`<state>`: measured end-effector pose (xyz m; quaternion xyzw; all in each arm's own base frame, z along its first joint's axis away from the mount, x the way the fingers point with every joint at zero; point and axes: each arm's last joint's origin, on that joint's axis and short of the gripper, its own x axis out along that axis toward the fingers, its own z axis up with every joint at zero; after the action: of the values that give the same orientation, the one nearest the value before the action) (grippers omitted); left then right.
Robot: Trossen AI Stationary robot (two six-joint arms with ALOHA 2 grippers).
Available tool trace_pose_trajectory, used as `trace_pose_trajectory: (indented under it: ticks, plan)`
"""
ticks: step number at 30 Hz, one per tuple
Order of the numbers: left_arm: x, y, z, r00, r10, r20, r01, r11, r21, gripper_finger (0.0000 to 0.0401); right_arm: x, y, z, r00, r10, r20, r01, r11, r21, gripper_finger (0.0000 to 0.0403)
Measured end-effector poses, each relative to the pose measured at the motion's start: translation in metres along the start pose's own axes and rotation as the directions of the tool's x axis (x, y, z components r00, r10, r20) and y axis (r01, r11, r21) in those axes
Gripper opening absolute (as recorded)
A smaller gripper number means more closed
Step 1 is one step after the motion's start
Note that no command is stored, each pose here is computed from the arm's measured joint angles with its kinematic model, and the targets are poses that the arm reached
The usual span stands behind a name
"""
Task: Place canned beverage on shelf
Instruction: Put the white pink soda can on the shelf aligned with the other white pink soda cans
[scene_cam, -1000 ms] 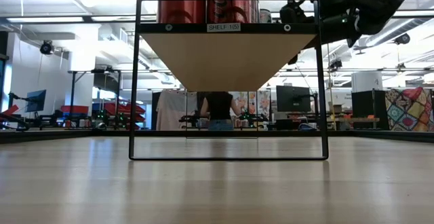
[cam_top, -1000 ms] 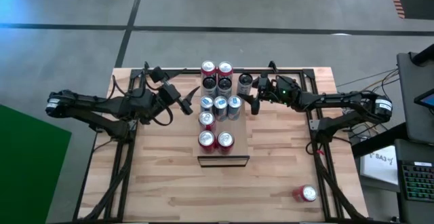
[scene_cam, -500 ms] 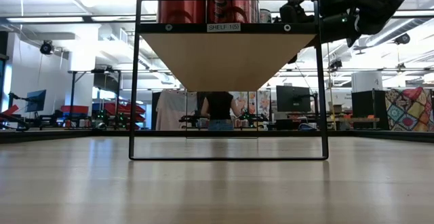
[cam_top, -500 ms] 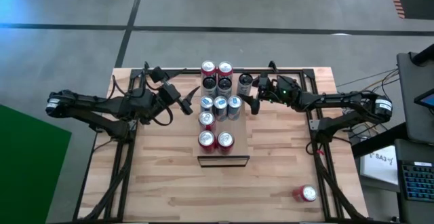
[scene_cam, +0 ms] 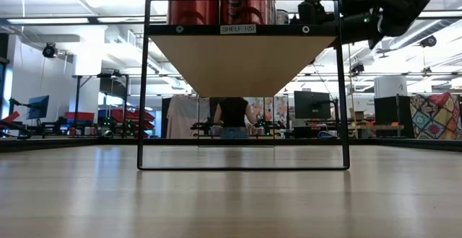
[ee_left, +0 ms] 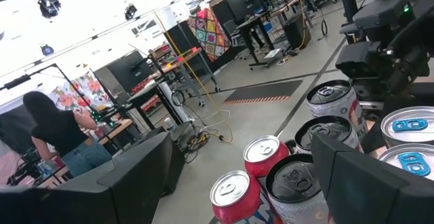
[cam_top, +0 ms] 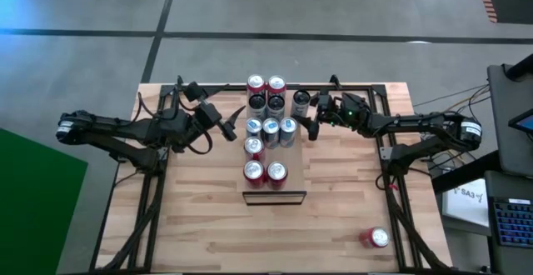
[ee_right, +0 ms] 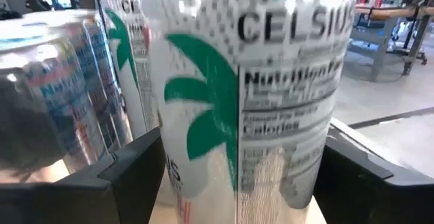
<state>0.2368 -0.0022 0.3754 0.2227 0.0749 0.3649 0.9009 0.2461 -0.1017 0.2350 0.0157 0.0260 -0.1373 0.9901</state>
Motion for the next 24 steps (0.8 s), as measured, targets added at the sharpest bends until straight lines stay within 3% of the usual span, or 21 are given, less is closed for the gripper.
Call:
trace_pose_trajectory:
  ticks: [24]
  plan:
    - [0.0000,0.0006,0.0011,1.000,0.005,0.008,-0.004,1.000,-0.020,0.0323,-0.0028,0.0009,0.0061,0.999,0.002,0.035,-0.002,1.000,-0.005,0.0304]
